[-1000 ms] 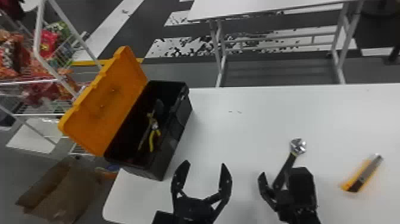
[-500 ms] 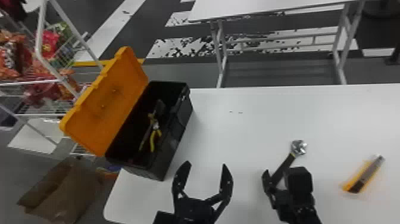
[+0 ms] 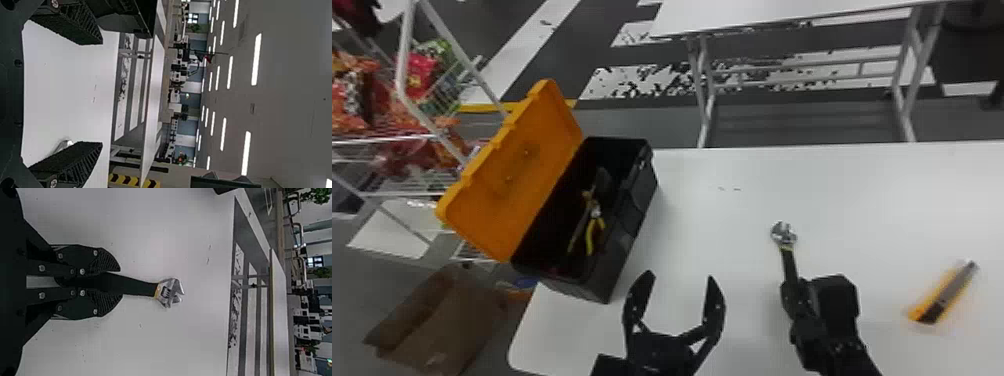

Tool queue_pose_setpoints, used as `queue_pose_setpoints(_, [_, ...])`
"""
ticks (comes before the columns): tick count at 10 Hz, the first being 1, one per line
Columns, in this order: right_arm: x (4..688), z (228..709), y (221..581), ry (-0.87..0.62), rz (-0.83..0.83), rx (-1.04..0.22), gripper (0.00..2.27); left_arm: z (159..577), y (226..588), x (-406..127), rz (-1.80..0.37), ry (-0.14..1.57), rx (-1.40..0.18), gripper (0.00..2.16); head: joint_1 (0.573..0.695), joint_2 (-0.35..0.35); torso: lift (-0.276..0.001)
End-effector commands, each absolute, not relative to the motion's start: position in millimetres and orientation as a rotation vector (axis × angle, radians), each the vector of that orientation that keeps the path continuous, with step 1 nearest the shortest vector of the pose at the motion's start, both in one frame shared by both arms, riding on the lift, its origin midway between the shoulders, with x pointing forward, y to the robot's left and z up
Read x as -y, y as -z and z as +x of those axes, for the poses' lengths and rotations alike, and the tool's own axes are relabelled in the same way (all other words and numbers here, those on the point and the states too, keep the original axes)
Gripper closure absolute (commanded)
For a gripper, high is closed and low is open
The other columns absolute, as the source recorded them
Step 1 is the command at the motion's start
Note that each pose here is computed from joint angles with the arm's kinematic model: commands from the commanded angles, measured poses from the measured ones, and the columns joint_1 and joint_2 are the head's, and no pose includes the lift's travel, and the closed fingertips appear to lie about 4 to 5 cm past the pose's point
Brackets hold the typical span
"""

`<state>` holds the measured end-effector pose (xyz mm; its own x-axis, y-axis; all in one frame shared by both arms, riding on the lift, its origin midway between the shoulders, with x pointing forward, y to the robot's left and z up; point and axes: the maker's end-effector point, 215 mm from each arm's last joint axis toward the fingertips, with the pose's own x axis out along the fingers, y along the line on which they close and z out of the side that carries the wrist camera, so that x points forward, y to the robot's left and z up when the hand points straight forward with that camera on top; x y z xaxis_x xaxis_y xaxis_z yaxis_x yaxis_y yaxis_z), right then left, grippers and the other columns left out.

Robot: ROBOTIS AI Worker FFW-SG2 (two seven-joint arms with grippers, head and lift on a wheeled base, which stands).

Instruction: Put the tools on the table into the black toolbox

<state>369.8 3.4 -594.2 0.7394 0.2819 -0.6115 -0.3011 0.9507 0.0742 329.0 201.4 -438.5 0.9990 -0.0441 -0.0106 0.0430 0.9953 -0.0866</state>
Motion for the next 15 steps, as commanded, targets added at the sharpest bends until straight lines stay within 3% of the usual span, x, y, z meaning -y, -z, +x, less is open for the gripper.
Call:
queue_pose_setpoints(1, [6.4, 363.6, 601.0, -0.319, -0.035, -0.692, 2.24, 328.4, 439.1, -202.2, -0.088, 0.043, -0.015, 0.08, 0.695, 0.331, -0.075])
queue_pose_setpoints(11, [15.5, 375.9, 528.9, -0.314, 0.022, -0.546, 2.24, 335.8, 420.8, -193.5, -0.09, 0.067, 0.007, 0.08, 0.695, 0.287, -0.075])
queue_pose_setpoints(15, [1.7, 366.3, 496.7, -0.371, 0.067, -0.449, 2.24, 344.5, 405.9, -173.5, -0.104, 0.167, 0.023, 0.07, 0.695, 0.27, -0.075])
